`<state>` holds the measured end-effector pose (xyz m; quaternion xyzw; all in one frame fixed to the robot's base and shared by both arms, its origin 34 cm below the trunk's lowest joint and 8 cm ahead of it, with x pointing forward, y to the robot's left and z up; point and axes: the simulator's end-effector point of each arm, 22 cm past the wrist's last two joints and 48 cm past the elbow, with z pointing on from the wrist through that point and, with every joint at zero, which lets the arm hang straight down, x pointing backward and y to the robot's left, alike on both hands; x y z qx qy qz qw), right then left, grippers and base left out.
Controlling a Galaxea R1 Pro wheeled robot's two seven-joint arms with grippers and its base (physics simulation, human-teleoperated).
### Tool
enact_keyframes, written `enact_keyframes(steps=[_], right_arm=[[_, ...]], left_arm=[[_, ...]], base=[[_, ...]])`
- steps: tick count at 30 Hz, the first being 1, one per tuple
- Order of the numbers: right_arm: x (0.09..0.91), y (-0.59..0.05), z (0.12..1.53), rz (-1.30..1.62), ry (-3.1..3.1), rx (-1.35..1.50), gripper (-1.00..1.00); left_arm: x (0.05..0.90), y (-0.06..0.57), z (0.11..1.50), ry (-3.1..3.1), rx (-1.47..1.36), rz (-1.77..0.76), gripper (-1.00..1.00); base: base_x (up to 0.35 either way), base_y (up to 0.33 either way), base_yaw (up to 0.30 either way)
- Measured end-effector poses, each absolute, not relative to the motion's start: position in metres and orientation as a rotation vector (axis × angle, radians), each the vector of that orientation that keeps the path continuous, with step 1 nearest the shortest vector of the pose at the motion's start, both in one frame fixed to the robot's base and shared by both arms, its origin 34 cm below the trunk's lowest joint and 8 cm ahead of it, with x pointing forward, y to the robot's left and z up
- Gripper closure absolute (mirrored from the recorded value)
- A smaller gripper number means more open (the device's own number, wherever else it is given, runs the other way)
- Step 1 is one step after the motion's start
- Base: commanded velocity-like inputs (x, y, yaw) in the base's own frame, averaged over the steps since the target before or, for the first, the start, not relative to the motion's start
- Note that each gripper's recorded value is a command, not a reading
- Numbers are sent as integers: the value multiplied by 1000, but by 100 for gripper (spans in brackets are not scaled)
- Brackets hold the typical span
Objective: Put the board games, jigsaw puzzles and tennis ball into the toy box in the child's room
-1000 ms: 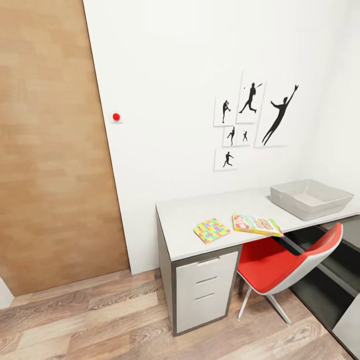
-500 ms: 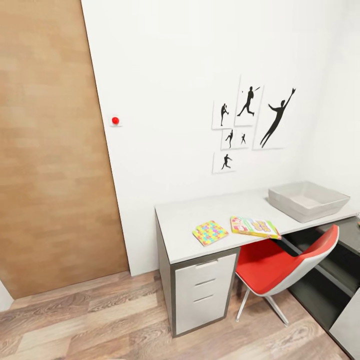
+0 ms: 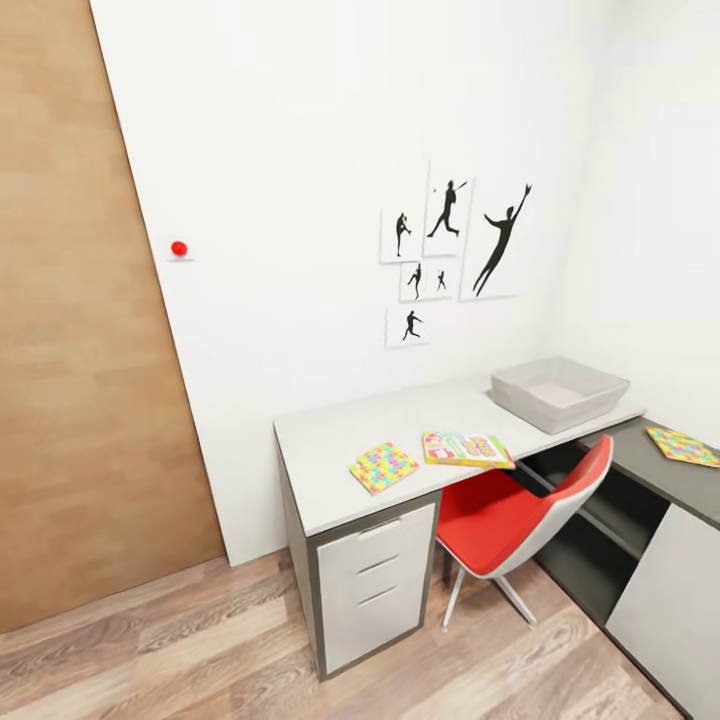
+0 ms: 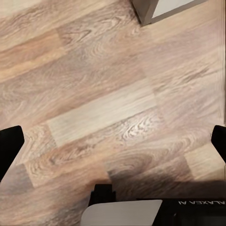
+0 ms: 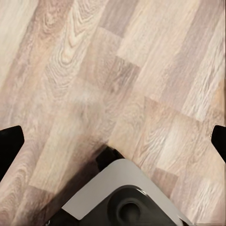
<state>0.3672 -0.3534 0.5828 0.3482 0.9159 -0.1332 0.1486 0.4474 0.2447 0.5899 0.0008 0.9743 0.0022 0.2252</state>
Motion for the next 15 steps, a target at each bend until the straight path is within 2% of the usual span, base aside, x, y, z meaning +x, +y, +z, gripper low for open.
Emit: enact_keyframes(steps=[15], right_arm=[[362,-352,600,-385,2638,1003,-100]], left_arm=[[443,244,607,2693,11,6,-100]], base=[[0,0,-276]])
